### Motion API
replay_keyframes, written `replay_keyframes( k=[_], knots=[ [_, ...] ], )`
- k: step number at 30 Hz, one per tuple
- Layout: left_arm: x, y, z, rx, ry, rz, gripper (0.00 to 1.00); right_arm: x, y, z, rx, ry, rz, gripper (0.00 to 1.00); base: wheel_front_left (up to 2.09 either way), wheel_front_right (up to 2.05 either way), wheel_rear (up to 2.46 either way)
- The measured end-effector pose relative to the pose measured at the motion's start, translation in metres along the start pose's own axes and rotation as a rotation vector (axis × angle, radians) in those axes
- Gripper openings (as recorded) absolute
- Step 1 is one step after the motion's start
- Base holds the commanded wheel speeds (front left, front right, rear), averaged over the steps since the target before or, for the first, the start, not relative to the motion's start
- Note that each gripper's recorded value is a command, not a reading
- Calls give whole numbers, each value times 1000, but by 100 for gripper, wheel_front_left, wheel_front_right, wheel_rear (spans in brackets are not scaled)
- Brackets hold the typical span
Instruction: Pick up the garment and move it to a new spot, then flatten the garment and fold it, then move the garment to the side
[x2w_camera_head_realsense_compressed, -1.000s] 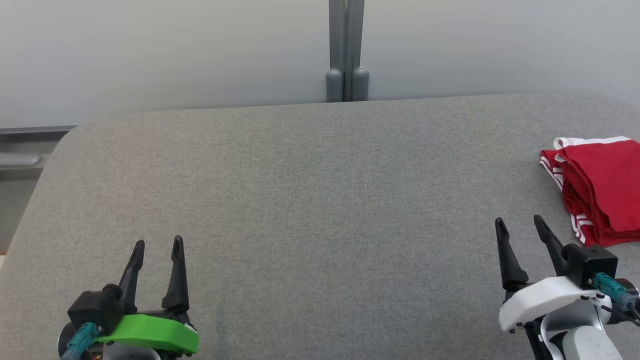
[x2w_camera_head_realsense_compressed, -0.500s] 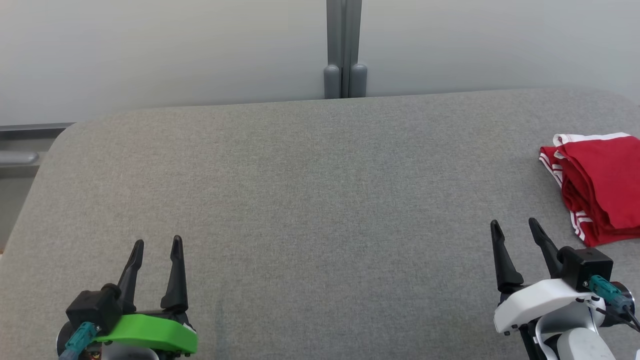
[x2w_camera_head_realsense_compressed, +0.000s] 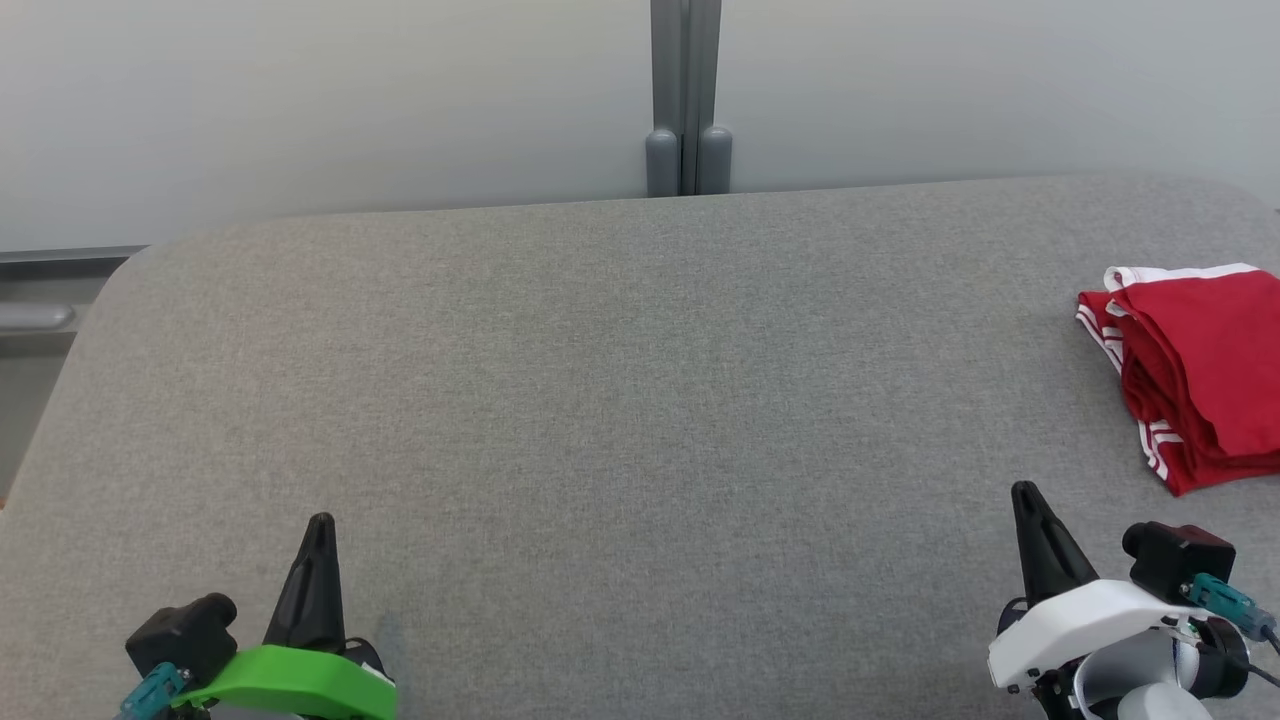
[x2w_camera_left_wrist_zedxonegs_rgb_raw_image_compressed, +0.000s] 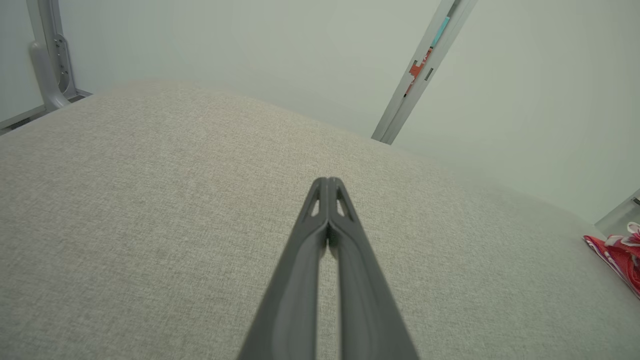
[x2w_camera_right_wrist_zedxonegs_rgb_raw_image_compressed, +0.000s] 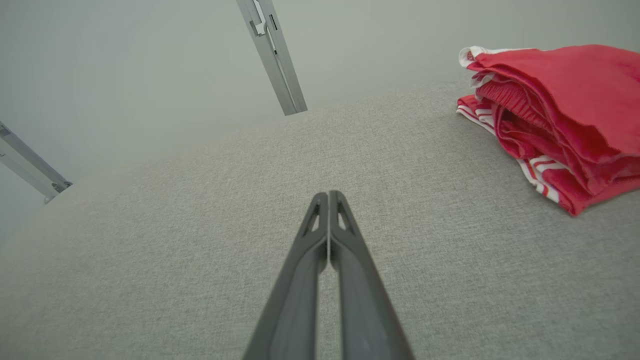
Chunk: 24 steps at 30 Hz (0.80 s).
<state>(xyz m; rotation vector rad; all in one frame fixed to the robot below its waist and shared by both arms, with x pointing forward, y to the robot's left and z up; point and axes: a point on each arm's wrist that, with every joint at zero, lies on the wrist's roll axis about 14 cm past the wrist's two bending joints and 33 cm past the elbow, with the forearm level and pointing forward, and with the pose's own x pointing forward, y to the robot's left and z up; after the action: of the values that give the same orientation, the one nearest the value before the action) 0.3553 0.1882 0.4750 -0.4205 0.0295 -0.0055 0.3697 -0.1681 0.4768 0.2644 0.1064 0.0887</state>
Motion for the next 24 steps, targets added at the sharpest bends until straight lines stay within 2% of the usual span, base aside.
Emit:
replay_keyframes(
  k=[24],
  knots=[
    [5, 11, 3, -344, 11, 72, 0, 4, -9, 8, 399, -26, -38, 0, 0, 0, 0]
  ],
)
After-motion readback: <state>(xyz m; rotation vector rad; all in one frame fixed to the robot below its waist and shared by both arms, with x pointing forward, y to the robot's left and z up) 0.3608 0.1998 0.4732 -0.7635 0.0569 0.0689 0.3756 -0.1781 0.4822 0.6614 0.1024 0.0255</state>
